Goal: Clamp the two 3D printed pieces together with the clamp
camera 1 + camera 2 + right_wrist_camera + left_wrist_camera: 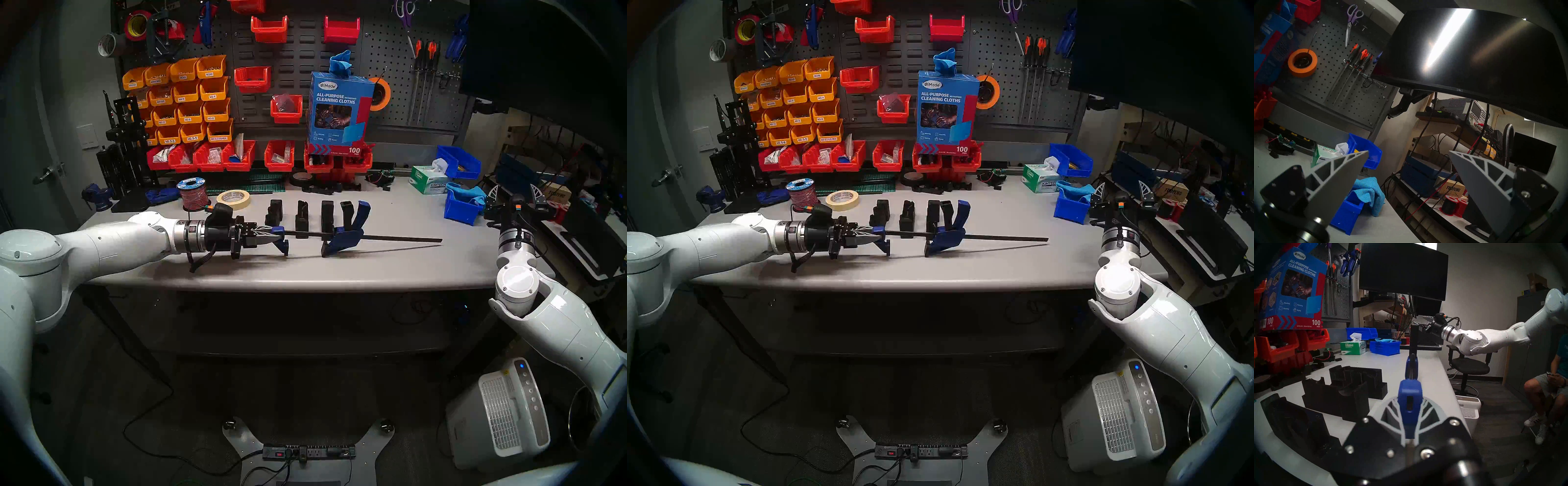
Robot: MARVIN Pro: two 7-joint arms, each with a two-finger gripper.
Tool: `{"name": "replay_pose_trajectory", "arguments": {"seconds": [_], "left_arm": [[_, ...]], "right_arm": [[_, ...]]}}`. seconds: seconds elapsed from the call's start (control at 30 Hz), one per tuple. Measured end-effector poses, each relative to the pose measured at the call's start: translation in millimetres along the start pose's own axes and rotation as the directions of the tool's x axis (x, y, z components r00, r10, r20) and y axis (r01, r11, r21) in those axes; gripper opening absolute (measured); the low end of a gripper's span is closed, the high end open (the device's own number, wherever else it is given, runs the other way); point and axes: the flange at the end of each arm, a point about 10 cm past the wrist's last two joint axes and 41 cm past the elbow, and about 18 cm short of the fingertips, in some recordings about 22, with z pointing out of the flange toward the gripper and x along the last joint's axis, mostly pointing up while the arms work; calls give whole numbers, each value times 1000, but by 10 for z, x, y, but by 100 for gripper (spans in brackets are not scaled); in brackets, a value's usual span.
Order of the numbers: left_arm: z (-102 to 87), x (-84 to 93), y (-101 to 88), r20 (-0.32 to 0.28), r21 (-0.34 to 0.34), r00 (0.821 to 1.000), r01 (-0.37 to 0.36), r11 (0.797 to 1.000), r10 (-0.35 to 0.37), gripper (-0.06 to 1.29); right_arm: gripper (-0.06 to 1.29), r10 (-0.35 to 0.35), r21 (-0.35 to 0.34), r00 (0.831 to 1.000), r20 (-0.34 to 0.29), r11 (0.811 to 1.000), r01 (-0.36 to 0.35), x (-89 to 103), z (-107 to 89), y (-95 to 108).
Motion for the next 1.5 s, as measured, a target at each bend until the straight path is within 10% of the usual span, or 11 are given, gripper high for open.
{"name": "replay_pose_trajectory", "arguments": {"seconds": [0.73, 1.17, 1.5], "left_arm": [[-14, 0, 6, -4, -3, 1000, 8, 1000, -8, 3], [-21, -2, 9, -4, -3, 1000, 9, 1000, -9, 3], [-27, -3, 5, -5, 0, 1000, 8, 1000, -8, 3]], "right_arm": [[123, 233, 224, 970, -67, 951, -213, 1141, 3, -305], [124, 376, 403, 926, 44, 841, -361, 1791, -499, -727], [124, 402, 429, 910, 104, 807, -406, 2163, -797, -766]]}}
